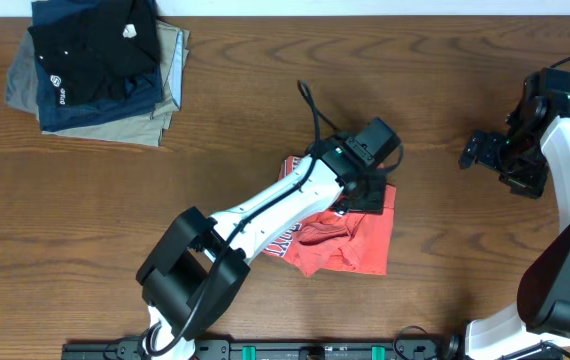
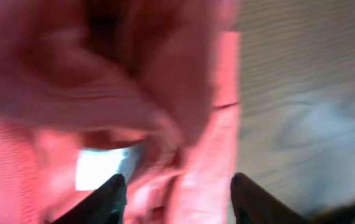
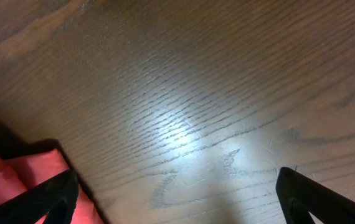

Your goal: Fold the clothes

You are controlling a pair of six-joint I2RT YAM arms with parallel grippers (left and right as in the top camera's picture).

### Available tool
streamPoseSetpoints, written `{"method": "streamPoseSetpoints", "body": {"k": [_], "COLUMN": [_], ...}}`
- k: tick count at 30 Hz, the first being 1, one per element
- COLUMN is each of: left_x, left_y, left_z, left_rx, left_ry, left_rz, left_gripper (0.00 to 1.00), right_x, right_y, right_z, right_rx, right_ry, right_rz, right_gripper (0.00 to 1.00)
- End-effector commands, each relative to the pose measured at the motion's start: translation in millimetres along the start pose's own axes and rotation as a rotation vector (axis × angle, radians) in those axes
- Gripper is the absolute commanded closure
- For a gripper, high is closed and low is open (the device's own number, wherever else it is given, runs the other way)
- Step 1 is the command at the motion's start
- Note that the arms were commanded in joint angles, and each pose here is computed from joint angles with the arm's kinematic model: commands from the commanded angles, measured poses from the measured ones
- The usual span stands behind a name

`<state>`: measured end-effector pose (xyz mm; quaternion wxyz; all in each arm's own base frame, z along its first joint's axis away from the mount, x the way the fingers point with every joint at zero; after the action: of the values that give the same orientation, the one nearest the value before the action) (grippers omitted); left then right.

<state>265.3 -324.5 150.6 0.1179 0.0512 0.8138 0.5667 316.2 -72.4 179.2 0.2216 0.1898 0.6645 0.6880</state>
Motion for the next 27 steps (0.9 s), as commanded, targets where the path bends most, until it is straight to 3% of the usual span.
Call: {"method": "streamPoseSetpoints", "body": {"k": [1, 7, 27], "left_x": [-14.8, -24.4, -31.4], "left_y": [17.0, 20.7, -4.4], "left_z": [14.8, 30.2, 23.0], "left_rx": [-0.069, -0.072, 0.014], "left_ry": [0.043, 0.094, 0.122], "left_rz": [-0.077, -0.082, -0.063], "left_gripper": [0.42, 0.41, 0.46], "right_x": [-0.7, -0.7, -0.7], "right_y": [3.4, 3.4, 3.4], "right_z": [0.5, 0.5, 0.5], "right_rx": [-0.007, -0.007, -0.007], "right_ry": [-0.003, -0.003, -0.003], "right_rz": [-0.01, -0.01, -0.01], "right_gripper": [0.01, 0.01, 0.01]}}
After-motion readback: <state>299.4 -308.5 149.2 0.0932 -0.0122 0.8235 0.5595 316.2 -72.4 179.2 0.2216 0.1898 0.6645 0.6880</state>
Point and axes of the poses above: each gripper's point midway between its finger pads, its own y axis back along the fingers, its own z axis along the line the jaws close on, x = y × z, the point moved 8 cm from there along y, back along the fingers, and after that the axes turned 4 degrees about -y, right-handed, at the moved point
